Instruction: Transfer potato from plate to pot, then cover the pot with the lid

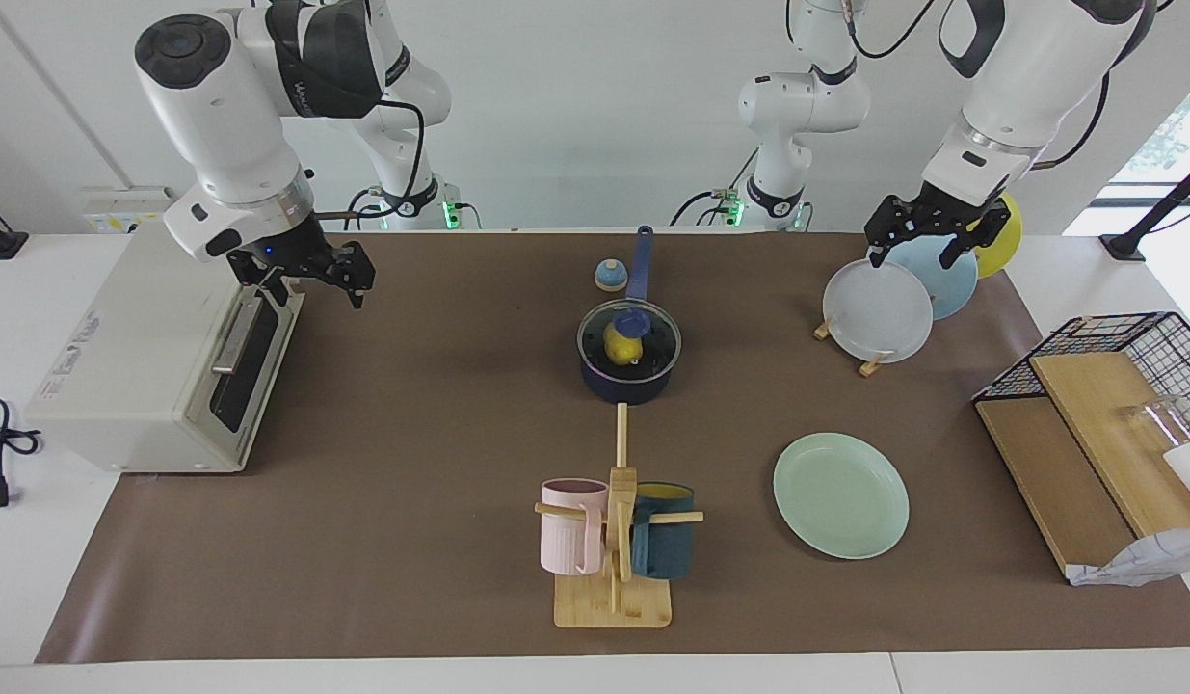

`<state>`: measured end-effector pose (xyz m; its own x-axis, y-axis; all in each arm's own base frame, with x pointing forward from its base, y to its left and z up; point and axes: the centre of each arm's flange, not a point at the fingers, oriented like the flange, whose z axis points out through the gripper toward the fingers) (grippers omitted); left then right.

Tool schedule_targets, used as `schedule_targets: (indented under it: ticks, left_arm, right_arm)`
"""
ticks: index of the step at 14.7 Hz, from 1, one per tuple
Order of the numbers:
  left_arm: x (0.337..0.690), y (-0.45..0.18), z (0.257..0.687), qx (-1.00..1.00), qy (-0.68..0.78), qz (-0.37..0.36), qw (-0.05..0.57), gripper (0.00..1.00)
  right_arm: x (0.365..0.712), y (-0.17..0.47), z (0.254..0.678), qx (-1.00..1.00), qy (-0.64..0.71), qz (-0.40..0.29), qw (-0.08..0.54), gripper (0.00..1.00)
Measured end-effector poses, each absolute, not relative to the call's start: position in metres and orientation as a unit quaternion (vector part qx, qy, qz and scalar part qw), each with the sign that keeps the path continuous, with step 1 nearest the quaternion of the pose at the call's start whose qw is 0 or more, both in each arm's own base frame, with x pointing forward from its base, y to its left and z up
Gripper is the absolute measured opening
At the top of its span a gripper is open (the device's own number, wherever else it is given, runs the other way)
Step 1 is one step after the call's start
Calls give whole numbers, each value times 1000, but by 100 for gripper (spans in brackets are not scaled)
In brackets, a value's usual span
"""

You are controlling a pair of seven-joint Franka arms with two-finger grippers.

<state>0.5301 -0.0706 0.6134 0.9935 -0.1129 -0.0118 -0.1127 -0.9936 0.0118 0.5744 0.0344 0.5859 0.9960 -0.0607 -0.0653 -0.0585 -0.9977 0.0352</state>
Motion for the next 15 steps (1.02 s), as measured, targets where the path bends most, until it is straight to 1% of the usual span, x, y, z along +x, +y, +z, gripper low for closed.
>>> schedule_targets:
  ticks: [3, 11, 15]
  left_arm:
    - [530, -71, 613, 998, -57, -6, 6, 100]
    - [530, -68, 613, 998, -54, -6, 6, 100]
    - [531, -63, 613, 999, -49, -7, 6, 100]
  right_arm:
    - [568, 24, 596, 999, -36, -28, 11, 100]
    - [558, 18, 577, 999, -17, -44, 11, 100]
    - [554, 12, 580, 999, -21, -40, 12, 100]
